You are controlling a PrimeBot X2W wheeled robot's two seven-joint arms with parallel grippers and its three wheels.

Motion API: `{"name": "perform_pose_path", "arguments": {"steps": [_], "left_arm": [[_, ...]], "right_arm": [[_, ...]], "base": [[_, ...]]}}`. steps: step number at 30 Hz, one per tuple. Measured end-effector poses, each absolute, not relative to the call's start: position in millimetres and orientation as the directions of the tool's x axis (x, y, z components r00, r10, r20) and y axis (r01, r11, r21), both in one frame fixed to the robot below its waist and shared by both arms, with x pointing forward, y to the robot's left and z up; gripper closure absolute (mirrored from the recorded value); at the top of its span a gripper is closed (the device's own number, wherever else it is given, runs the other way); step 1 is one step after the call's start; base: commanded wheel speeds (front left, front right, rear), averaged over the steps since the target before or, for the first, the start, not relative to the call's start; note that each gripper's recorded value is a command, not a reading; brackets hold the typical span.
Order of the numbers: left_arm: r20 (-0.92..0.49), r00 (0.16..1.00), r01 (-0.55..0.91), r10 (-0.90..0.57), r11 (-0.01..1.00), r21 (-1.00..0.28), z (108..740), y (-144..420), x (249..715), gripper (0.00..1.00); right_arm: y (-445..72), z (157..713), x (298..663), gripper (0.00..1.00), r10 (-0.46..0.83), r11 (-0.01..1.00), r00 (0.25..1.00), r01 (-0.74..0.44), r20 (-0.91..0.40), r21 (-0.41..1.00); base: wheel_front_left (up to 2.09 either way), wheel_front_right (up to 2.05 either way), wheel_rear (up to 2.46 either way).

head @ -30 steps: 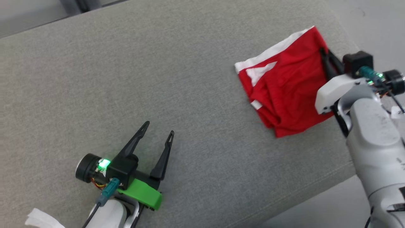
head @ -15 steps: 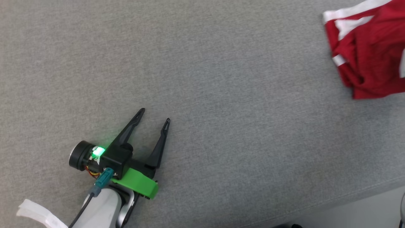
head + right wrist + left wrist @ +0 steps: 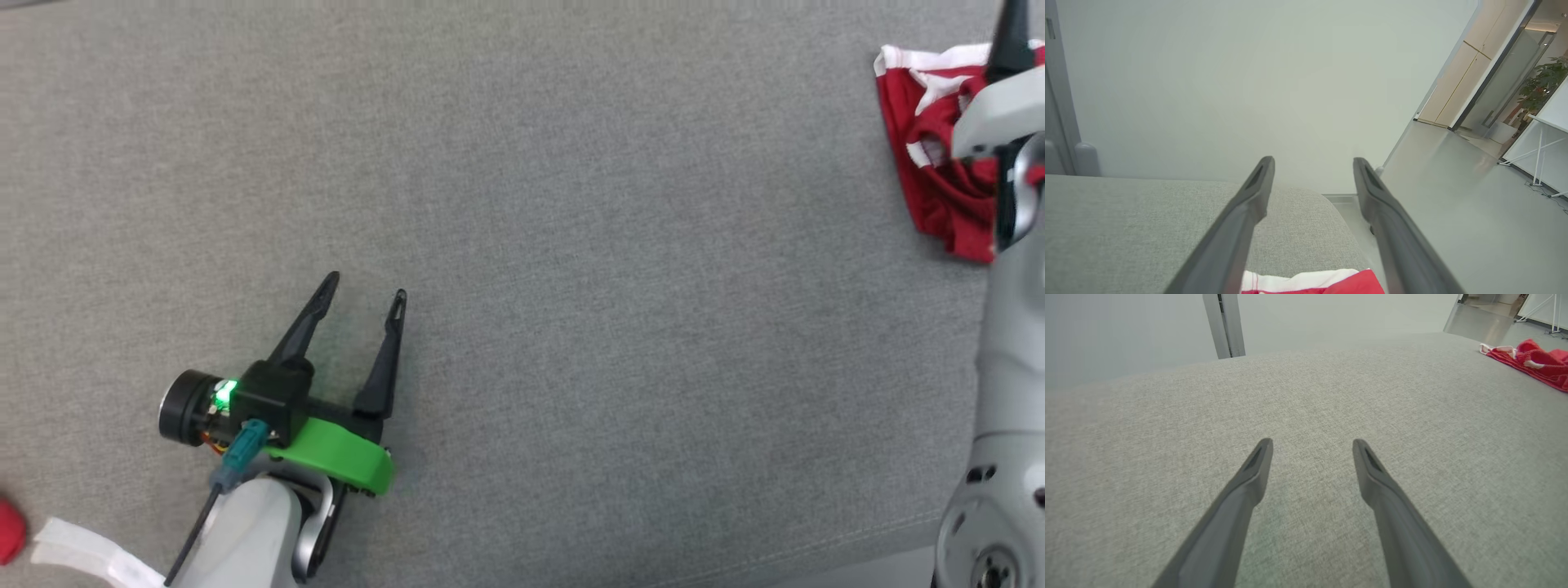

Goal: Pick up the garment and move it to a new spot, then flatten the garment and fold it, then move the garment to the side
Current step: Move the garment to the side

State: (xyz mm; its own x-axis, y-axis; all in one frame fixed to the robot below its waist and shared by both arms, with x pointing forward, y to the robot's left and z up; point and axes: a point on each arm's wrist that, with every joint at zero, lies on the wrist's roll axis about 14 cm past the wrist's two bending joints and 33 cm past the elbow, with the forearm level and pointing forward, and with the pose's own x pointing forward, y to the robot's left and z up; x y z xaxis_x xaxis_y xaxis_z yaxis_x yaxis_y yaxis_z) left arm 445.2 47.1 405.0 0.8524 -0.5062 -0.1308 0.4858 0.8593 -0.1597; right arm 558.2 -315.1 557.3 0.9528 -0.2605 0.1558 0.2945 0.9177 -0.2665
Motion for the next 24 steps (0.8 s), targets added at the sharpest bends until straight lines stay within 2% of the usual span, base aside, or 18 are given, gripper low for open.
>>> {"name": "perform_pose_path", "arguments": {"steps": [6, 9, 14, 24], "left_arm": [[-0.11, 0.905, 0.396, -0.411, 0.909, -0.133, 421.9, 74.5, 445.1, 0.0], [-0.094, 0.932, 0.338, -0.349, 0.934, -0.12, 432.1, 92.9, 444.4, 0.0], [-0.086, 0.96, 0.258, -0.266, 0.961, -0.098, 442.2, 118.0, 432.4, 0.0], [-0.1, 0.986, 0.12, -0.13, 0.988, -0.098, 446.3, 155.4, 397.1, 0.0]], "right_arm": [[-262.0, 585.0, 541.9, 0.0, -0.124, 0.968, 0.96, 0.173, 0.25, -0.181], [-243.4, 582.8, 527.3, 0.0, -0.081, 0.985, 0.964, 0.116, 0.253, -0.126], [-213.0, 552.3, 497.8, 0.0, -0.015, 0.999, 0.984, 0.02, 0.179, -0.027], [-189.6, 493.6, 443.0, 0.0, 0.032, 0.998, 0.999, -0.033, 0.019, 0.057]], "base": [[0.0, 0.0, 0.0], [0.0, 0.0, 0.0], [0.0, 0.0, 0.0], [0.0, 0.0, 0.0]]}}
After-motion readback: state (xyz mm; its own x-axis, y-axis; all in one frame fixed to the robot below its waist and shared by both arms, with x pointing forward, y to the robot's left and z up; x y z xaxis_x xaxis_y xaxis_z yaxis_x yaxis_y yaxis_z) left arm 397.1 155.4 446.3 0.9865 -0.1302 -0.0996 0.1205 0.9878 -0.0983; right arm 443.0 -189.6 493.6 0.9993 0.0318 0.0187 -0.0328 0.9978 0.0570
